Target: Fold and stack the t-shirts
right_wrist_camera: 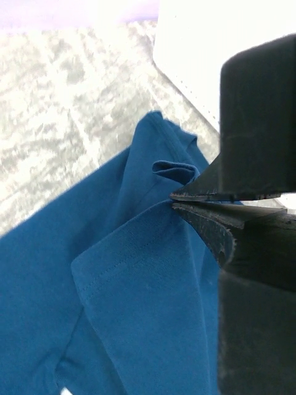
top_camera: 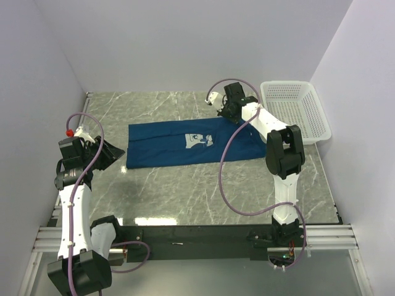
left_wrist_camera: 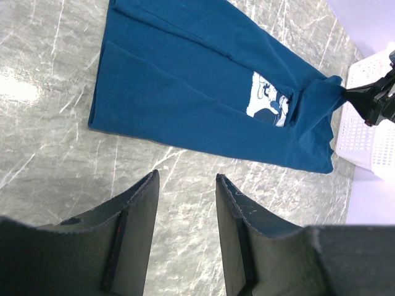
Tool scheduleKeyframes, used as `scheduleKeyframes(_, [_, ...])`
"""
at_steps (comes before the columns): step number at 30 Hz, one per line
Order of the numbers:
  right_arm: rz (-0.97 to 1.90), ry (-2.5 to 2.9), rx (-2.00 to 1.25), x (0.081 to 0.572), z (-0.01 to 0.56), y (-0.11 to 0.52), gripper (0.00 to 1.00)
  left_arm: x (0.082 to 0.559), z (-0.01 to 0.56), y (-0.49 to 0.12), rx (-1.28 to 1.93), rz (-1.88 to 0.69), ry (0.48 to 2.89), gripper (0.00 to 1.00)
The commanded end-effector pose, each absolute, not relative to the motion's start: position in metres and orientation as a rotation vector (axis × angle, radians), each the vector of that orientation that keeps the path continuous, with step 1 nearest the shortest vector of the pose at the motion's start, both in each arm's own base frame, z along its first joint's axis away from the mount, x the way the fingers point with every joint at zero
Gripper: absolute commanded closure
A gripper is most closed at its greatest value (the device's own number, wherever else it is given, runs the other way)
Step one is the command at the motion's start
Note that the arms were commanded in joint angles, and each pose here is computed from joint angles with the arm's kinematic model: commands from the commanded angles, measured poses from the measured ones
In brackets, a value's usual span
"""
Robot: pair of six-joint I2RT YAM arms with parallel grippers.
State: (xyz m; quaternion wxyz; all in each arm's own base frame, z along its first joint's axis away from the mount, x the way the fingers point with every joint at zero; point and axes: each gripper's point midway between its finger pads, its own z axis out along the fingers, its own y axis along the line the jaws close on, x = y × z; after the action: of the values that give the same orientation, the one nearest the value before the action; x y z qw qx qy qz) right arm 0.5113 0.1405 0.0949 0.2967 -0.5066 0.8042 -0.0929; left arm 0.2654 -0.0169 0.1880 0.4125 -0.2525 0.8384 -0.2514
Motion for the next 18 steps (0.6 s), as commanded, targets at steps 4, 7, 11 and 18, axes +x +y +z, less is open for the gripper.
scheduleKeyframes(4, [-0.401, 2.053, -1.194, 0.537, 0.144, 0.138, 0.54, 0.267, 0.188, -0.017, -0.607, -0.632, 2.101, 0.53])
scheduleKeyframes(7, [-0.398, 2.082, -1.136, 0.542, 0.140, 0.138, 0.38, 0.267, 0.188, -0.016, -0.608, -0.631, 2.101, 0.53])
scheduleKeyframes(11, [-0.295, 2.049, -0.939, 0.550, 0.167, 0.137, 0.25, 0.267, 0.189, -0.017, -0.604, -0.633, 2.099, 0.53])
scheduleKeyframes(18, [0.349, 2.274, -0.944, 0.507, 0.141, 0.167, 0.39, 0.267, 0.188, -0.019, -0.596, -0.651, 2.100, 0.53])
